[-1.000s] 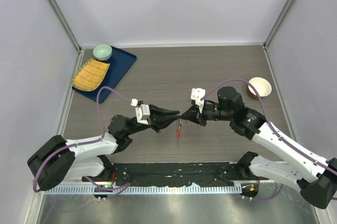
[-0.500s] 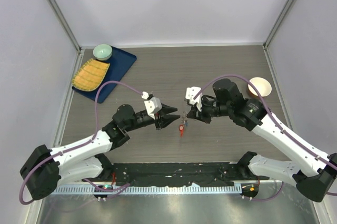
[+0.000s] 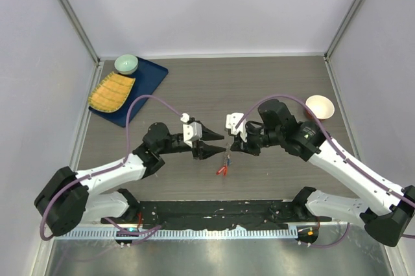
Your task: Put the keys on the keyring
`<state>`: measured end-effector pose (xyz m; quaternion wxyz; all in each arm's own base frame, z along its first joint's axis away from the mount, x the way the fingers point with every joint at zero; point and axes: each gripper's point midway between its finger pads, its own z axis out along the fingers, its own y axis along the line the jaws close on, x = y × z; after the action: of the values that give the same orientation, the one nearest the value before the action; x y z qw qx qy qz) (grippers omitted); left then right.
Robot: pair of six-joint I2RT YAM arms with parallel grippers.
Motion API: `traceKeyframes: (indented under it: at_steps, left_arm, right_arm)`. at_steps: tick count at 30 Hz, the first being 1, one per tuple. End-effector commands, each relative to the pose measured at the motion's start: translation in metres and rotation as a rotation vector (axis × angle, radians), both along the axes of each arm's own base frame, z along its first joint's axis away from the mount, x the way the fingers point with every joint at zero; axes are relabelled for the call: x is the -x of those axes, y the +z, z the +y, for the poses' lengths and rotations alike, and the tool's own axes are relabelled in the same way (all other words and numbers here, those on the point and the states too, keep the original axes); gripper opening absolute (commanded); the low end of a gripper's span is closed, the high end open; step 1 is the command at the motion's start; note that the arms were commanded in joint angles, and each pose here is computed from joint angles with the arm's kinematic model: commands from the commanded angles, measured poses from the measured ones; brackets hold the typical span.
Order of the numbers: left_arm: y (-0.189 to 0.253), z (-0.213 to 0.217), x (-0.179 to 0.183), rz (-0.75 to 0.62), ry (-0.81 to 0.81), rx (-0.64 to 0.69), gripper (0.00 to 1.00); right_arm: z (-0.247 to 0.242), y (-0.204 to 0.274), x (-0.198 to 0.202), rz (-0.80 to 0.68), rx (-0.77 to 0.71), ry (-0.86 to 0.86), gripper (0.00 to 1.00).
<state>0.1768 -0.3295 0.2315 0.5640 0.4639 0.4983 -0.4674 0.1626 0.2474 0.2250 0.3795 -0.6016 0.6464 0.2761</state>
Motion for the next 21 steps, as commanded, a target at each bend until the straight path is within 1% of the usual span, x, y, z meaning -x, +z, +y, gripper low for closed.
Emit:
traceKeyframes:
  at_steps: [1,2,7,9,13,21]
  left_arm:
    - [0.035,-0.008,0.022,-0.11,-0.205,0.072,0.45]
    - [0.033,-0.008,0.024,-0.106,-0.231,0.063,0.44]
    - [0.032,-0.011,0.022,-0.099,-0.245,0.046,0.44]
    - [0.03,-0.012,0.025,-0.09,-0.274,0.035,0.44]
    - [0.025,-0.016,0.026,-0.054,-0.3,0.006,0.42]
    - [0.013,-0.019,0.013,-0.017,-0.25,-0.048,0.42]
  right_arm:
    - [0.009,0.023,0.001,-0.058,-0.054,0.048,0.01]
    - [0.01,0.023,0.002,-0.059,-0.053,0.049,0.01]
    - [0.012,0.023,0.005,-0.059,-0.053,0.068,0.01]
    - [0.012,0.022,0.006,-0.055,-0.049,0.071,0.01]
    - [0.013,0.021,0.007,-0.054,-0.047,0.078,0.01]
    - [0.014,0.021,0.009,-0.053,-0.047,0.086,0.01]
